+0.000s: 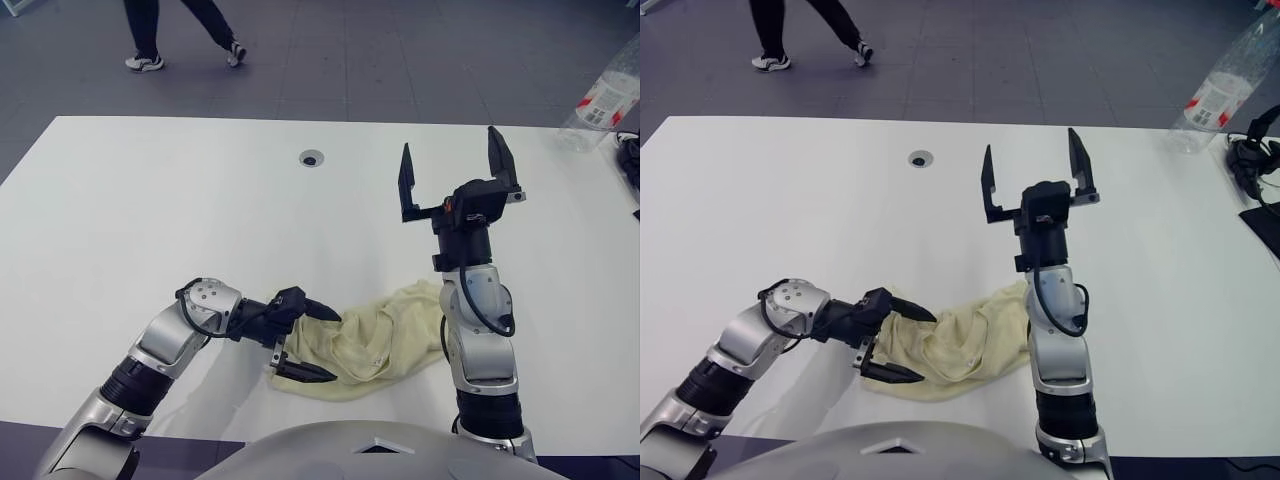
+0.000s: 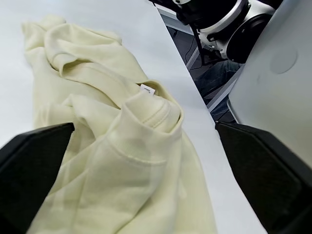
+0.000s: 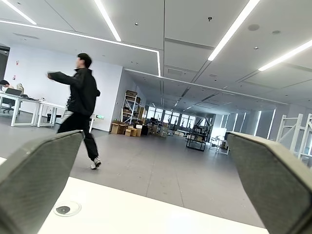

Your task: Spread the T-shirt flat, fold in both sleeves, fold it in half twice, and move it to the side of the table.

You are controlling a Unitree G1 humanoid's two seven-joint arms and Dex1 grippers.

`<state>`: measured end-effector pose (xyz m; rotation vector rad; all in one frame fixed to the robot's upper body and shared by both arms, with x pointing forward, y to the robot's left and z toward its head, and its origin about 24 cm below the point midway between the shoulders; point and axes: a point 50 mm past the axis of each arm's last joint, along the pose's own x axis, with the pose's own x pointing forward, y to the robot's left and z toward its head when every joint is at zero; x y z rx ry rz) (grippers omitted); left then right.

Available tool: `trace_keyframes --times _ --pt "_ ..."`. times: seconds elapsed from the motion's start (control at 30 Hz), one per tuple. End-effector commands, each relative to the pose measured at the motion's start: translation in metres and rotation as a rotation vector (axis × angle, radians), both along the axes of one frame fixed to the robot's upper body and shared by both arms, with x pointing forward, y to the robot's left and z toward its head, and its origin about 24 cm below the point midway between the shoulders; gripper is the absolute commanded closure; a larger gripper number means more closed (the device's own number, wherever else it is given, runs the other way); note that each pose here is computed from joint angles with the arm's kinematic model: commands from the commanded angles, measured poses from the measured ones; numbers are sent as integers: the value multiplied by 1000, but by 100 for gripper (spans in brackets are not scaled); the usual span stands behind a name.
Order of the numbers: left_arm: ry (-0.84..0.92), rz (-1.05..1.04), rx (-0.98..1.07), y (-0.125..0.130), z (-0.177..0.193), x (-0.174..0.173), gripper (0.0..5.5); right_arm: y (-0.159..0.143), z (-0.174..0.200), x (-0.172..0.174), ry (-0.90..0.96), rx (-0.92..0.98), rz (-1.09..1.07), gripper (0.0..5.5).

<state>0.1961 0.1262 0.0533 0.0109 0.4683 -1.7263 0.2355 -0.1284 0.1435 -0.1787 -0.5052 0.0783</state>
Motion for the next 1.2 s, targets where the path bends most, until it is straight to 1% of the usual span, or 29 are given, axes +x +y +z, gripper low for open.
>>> trace_keyframes --times 0.03,0.1,0.3,0.43,0.67,0.8,0.87,1.07,1.1,1.2 --pt "-40 -26 25 2 2 1 10 2 1 1 -7 4 15 12" --pt "-44 -28 29 4 1 -2 10 3 1 1 -6 4 20 12" --pt "-79 -37 26 5 2 -5 106 4 1 1 -3 4 25 10" --pt "-142 -52 39 6 1 -3 188 4 2 -1 -5 1 20 10" --pt "-136 -88 92 10 -10 -9 318 8 3 -1 -8 1 28 10" --pt "-156 -94 92 11 -9 -10 386 9 4 0 -8 3 29 10" --pt "-166 -88 91 12 -7 -11 433 11 4 1 -8 4 38 10" --pt "-199 -71 78 13 -3 -13 539 14 6 0 -11 2 52 10" --pt "-206 -68 72 13 -2 -14 549 14 6 0 -11 1 53 10" --pt "-230 -61 60 13 3 -15 549 15 6 -1 -11 0 57 10"
